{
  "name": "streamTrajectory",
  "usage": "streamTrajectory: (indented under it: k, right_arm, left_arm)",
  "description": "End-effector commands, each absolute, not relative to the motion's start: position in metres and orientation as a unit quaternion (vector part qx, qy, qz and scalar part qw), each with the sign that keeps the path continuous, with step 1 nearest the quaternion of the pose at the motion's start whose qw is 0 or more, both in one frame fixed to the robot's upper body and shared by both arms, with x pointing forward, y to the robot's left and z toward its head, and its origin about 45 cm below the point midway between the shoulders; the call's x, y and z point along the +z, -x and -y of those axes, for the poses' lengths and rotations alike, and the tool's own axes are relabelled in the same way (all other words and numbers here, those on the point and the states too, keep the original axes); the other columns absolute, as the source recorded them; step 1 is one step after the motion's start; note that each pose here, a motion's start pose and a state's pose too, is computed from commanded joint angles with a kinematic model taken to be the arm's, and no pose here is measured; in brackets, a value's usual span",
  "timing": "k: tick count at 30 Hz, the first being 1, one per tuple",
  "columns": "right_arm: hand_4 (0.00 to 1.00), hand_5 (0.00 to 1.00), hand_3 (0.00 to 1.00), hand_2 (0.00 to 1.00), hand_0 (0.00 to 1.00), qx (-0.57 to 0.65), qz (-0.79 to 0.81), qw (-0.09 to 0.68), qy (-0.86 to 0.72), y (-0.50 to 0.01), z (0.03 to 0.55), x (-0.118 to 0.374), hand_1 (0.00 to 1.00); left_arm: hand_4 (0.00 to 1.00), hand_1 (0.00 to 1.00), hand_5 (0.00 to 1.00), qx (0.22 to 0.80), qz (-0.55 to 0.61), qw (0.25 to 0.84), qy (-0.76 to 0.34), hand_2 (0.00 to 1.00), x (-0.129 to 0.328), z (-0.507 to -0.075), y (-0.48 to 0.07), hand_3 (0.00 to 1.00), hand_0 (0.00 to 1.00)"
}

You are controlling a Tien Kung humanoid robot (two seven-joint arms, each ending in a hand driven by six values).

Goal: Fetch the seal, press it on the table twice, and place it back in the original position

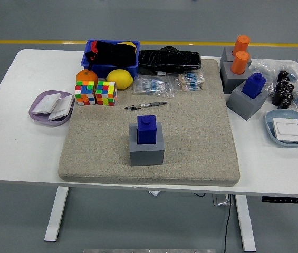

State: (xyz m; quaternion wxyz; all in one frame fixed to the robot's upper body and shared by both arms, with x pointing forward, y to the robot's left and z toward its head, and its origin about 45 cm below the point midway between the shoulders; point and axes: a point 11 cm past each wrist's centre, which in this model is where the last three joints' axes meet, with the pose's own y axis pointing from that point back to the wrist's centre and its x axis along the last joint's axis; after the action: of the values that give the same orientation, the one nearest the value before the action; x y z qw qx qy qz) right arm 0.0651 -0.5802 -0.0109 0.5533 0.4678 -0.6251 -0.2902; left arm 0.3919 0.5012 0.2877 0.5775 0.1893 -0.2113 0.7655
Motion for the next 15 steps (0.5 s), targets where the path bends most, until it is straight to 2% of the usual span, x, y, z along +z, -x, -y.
streamTrajectory:
  k: [15]
  right_arm:
    - [0.805, 0.460, 0.644, 0.664, 0.783, -0.289, 0.622, 0.558, -0.468, -0.0633, 0.5816, -0.0102, 0.694]
  left_arm:
    - [0.809, 0.834, 0.136, 0.764, 0.210, 0.580, -0.191, 0.841, 0.2862, -0.4998, -0.3919, 0.853, 0.839]
